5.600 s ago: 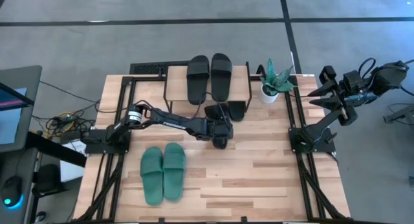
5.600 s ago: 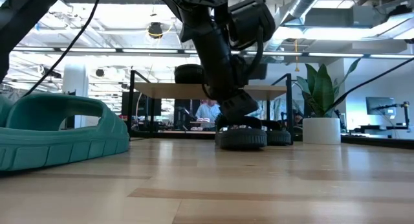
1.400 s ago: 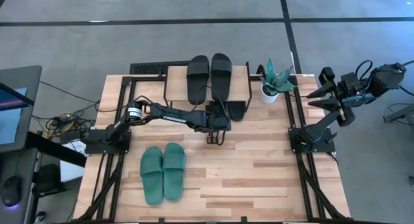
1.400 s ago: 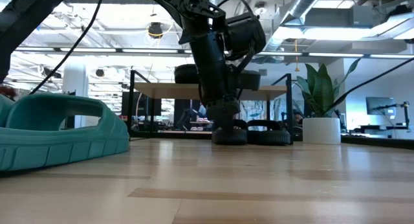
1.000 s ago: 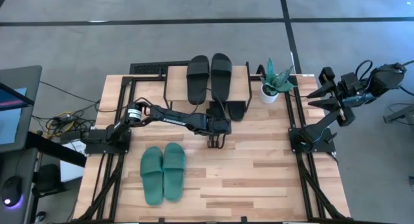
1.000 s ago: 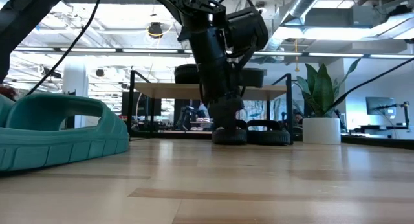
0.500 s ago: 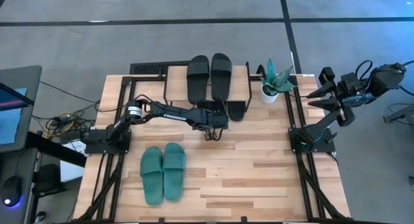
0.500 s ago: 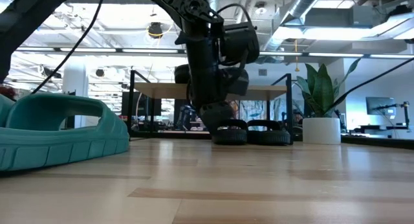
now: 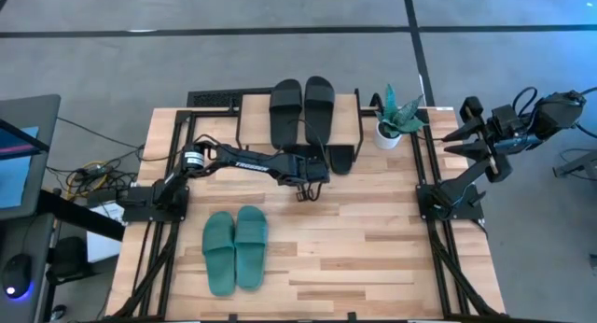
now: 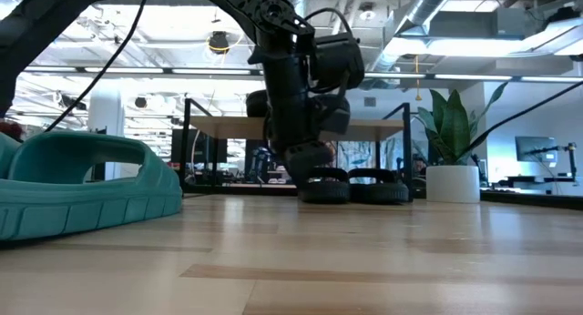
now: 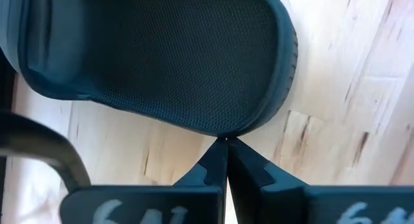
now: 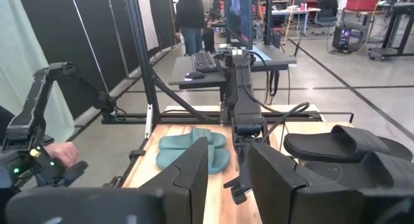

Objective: Pick and place slides into the shelf
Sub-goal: Put the black slide under the shelf

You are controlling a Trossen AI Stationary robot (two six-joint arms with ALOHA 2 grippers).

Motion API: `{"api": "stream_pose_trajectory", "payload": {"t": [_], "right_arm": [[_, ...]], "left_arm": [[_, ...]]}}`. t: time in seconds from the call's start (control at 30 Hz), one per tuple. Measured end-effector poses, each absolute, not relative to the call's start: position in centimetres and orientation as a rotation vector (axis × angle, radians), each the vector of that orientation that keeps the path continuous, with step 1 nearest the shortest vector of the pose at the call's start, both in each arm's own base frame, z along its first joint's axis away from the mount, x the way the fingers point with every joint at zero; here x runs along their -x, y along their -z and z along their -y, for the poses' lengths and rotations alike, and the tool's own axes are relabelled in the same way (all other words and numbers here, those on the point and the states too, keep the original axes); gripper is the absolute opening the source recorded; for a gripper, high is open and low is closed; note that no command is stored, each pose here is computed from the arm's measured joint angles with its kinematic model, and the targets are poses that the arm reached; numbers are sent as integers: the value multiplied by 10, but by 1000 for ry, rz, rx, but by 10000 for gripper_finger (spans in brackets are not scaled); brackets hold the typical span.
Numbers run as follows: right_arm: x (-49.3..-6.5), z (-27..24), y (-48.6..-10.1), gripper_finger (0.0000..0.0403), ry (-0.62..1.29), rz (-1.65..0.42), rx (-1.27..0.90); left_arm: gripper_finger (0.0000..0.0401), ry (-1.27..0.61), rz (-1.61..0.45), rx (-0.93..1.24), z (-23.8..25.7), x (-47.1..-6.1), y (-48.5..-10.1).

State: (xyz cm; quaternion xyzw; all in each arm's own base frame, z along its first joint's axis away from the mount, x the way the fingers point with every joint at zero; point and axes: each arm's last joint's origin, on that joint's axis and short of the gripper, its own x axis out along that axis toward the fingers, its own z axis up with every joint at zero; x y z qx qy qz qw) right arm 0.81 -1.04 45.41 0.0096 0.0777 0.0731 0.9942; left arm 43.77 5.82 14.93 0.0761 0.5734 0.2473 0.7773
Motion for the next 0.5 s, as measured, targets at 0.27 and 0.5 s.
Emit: {"api": "stream_pose_trajectory", "payload": {"t": [0.27,0.5], "right_arm": [[-8,10,-454,98,-147,-155,-13],[-8,10,-454,98,-147,-155,-14]], "left_arm": [[0,-529,-1220,-171,-59,-440,-150],[0,-520,-1222,-172,-58,-440,-150]]}}
